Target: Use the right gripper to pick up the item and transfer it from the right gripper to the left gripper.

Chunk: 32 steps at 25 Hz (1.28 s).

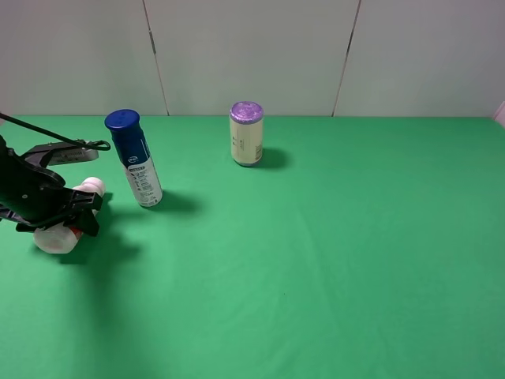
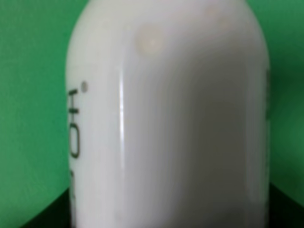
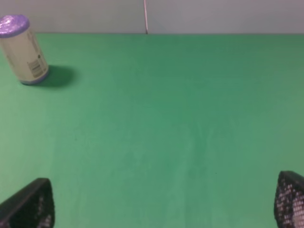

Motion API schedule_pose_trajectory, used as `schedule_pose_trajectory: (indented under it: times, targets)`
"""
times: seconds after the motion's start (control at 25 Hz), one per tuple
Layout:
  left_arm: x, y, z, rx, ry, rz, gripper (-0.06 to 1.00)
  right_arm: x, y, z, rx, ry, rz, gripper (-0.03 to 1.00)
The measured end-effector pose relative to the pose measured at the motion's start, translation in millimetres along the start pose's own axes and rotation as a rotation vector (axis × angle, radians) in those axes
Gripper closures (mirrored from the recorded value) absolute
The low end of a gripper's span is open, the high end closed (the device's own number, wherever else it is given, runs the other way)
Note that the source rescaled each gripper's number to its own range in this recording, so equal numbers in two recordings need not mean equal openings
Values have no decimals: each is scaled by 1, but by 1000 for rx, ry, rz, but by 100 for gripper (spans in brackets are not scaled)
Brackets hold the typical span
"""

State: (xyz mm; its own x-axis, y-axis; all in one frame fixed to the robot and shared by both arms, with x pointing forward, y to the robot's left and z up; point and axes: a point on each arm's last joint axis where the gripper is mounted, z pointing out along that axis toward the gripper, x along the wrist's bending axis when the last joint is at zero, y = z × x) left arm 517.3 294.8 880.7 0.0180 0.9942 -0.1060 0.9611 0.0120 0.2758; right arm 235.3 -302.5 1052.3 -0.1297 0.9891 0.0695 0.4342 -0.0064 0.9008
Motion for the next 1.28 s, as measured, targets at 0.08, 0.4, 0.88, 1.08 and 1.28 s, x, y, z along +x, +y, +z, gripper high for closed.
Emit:
schedule_pose_trajectory:
  times: [0.08,0.4,0.88,1.08,1.28]
  targets:
    - [0,0,0,0,0,0,94,0,0,0,0,0,0,-3]
    - [-2,1,-1,16,-15,-12,20,0,0,0,-2,0,0,-3]
    - [-9,5,-53,-96,-36,27,8,0,0,0,-3,0,0,-3]
    - [-14,1,-98,-186,-32,76,8,0,0,0,-3,0,0,-3]
    - [-18,-14,-147,-290,-13,99,8,0,0,0,-3,0,0,-3]
